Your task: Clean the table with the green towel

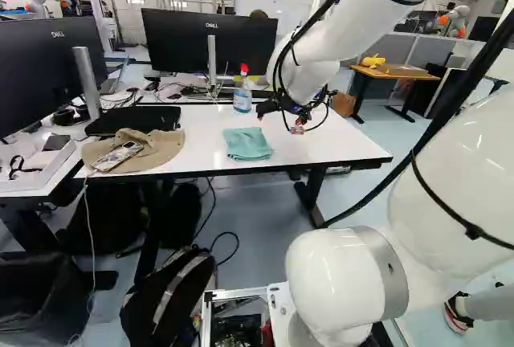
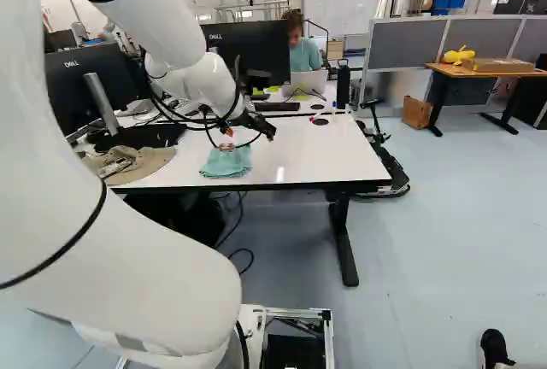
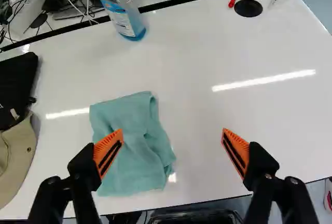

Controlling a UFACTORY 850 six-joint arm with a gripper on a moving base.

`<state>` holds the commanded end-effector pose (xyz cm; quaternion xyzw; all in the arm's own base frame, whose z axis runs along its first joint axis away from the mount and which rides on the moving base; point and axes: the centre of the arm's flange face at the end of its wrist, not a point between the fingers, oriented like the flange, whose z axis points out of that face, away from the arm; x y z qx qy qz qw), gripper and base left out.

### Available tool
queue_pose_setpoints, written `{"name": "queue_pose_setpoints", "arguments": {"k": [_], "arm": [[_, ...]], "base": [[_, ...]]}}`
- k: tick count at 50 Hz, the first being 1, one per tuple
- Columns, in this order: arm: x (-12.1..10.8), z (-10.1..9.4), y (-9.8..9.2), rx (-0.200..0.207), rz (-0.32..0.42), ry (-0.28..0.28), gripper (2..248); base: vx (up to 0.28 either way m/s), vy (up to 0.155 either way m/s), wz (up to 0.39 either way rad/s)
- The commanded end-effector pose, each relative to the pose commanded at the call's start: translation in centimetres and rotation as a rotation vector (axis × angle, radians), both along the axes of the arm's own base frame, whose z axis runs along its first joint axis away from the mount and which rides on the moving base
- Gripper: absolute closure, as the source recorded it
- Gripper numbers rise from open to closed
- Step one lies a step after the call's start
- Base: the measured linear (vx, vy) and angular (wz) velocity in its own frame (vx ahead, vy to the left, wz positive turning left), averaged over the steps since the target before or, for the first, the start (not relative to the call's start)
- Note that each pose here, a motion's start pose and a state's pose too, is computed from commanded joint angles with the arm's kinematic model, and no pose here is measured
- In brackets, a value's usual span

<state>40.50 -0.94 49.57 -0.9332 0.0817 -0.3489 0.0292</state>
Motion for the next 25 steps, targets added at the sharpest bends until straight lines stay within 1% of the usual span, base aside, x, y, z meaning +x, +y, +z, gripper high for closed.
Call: {"name": "queue_pose_setpoints", "arguments": {"k": [12, 25], "arm": [[-0.6, 0.0, -1.6, 0.000, -0.040, -0.001, 3], [-0.7, -0.2, -1.6, -0.002, -0.039, -0.005, 3]], "base": [[0.000, 0.000, 0.000], [0.000, 0.000, 0.000]]}}
